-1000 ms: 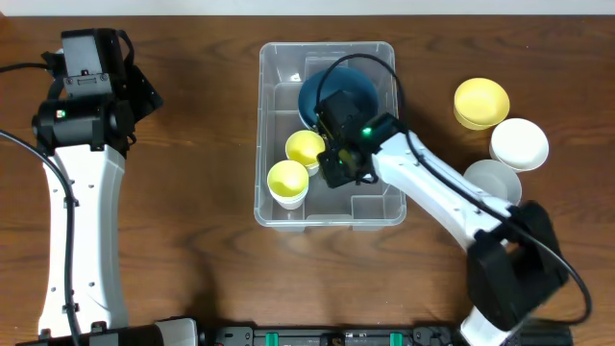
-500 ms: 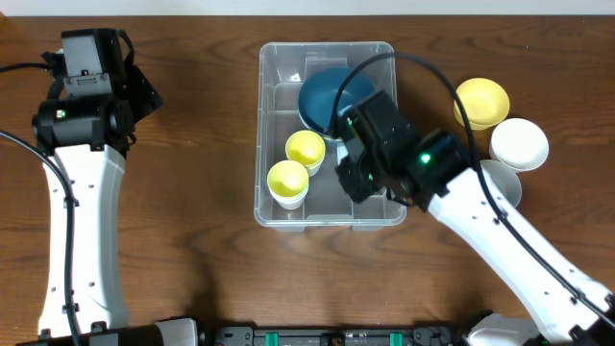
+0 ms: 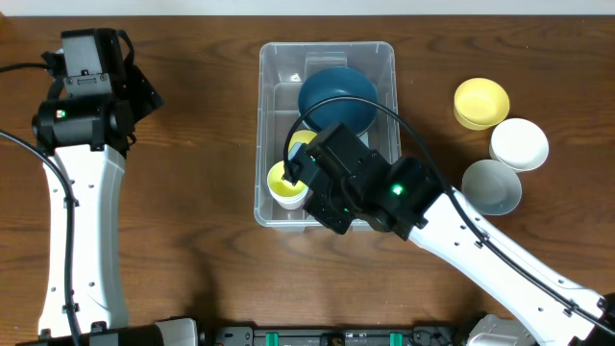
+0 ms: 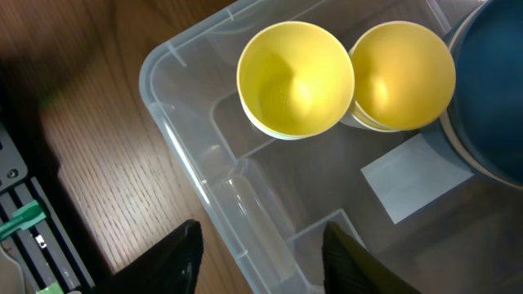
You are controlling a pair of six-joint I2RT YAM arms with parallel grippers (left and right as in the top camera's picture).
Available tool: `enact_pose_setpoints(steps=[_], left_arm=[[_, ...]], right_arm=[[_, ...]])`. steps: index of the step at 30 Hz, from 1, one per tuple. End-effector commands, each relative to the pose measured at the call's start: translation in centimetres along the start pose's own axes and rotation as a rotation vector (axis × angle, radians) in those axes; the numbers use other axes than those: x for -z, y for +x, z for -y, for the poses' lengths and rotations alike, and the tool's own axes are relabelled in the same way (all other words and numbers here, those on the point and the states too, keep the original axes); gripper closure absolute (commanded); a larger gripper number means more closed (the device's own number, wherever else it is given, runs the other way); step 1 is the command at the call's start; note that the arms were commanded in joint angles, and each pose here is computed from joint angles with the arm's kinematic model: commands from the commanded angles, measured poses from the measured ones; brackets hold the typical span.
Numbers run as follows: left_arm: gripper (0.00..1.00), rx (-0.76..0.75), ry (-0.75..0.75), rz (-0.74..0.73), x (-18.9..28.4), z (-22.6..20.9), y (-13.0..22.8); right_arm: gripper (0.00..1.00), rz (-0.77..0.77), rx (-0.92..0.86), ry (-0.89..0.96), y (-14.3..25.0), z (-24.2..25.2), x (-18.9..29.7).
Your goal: Pack container
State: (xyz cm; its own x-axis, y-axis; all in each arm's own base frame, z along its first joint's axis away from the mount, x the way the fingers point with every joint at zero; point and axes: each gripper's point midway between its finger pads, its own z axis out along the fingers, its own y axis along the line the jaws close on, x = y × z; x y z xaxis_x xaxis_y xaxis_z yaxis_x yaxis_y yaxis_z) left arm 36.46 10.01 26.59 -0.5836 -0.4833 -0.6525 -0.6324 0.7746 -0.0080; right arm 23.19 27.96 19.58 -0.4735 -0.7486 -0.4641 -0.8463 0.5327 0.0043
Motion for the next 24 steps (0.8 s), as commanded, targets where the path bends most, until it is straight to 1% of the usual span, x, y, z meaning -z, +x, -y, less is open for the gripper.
enact_pose_setpoints(steps=[1,5,10,14,15,19,22,24], left_arm=[[0.02,0.014,-0.015,0.022,0.4,-0.4,-0.7],[0.02,0.014,-0.015,0.022,0.4,-0.4,-0.7],[0.02,0.014,-0.015,0.022,0.4,-0.4,-0.7],[0.02,0.014,-0.015,0.022,0.4,-0.4,-0.7],[0.02,0.014,-0.015,0.022,0.4,-0.4,-0.7],[0.02,0.014,-0.015,0.022,0.4,-0.4,-0.7],[0.02,0.014,-0.015,0.022,0.4,-0.4,-0.7],[0.02,0.014,-0.015,0.022,0.4,-0.4,-0.7]], right_arm=[[0.47,-0.031,0.036,-0.013,0.2,-0.3,-1.2],[0.44,-0.067,0.063,-0.024,0.6,-0.5,-2.5],[0.34,-0.089,0.088,-0.037,0.4,-1.3,-4.4],[0.29,-0.1,0.088,-0.032,0.3,-1.2,-5.5],[0.25,-0.102,0.088,-0.032,0.3,-1.2,-5.7],[0.18,-0.102,0.078,-0.015,0.1,-0.8,-6.2],[0.16,-0.095,0.08,0.0,-0.1,-0.6,-6.2],[0.18,-0.085,0.08,0.001,-0.3,-0.5,-6.3]])
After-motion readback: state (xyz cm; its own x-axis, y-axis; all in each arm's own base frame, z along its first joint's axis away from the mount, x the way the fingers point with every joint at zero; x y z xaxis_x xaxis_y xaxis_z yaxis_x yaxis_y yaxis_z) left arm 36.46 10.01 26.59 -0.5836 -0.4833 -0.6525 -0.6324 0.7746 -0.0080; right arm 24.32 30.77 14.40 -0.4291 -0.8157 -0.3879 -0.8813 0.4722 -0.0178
